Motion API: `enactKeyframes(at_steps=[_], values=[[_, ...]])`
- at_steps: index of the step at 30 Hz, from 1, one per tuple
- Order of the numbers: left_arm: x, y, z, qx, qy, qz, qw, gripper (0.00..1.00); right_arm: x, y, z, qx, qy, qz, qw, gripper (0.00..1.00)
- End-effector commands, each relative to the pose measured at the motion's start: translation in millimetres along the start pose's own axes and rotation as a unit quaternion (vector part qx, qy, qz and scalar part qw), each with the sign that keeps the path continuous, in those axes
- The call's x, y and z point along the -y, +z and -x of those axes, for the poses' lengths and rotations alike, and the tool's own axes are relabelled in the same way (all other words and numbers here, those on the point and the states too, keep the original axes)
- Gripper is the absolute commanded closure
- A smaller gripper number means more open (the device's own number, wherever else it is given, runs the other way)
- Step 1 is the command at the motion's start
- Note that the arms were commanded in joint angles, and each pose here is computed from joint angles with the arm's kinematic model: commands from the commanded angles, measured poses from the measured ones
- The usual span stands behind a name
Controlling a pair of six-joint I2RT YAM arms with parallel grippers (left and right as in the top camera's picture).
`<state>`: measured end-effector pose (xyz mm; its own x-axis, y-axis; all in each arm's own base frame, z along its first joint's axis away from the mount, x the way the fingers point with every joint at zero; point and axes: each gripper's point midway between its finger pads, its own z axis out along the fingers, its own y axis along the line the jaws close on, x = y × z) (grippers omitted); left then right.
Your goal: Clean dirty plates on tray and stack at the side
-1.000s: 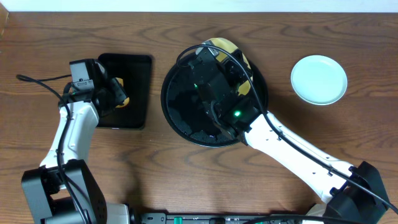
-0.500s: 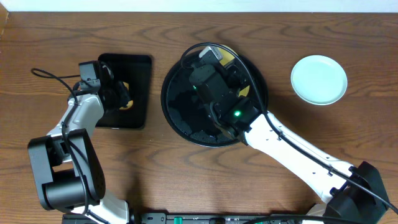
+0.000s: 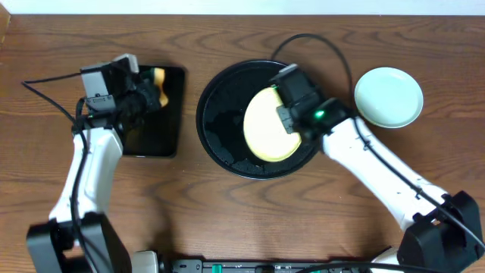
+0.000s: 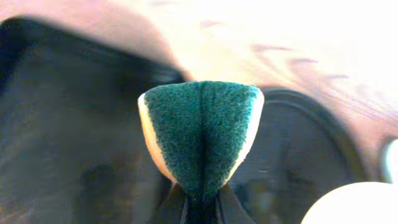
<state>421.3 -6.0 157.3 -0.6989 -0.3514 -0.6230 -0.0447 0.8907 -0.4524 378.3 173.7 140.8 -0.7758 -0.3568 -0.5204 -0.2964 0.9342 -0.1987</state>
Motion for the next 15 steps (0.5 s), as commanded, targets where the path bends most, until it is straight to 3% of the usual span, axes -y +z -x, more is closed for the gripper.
enactKeyframes(at_steps=[1, 7, 15], values=[[44.1, 3.6, -11.5, -0.014, 0.044, -0.049, 0.998, 0.92, -26.0, 0.0, -9.9, -0.034, 0.096, 0.128, 0.986, 0.99], [96.5, 20.0, -46.8, -0.051, 0.097, -0.074, 0.991, 0.92, -24.0, 21.9, -46.1, -0.069, 0.107, 0.118, 0.985, 0.99], [138.4, 27.6, -85.8, -0.071, 0.164, -0.054, 0.982, 0.92, -18.9, 49.6, -80.1, -0.075, 0.149, 0.084, 0.982, 0.99]])
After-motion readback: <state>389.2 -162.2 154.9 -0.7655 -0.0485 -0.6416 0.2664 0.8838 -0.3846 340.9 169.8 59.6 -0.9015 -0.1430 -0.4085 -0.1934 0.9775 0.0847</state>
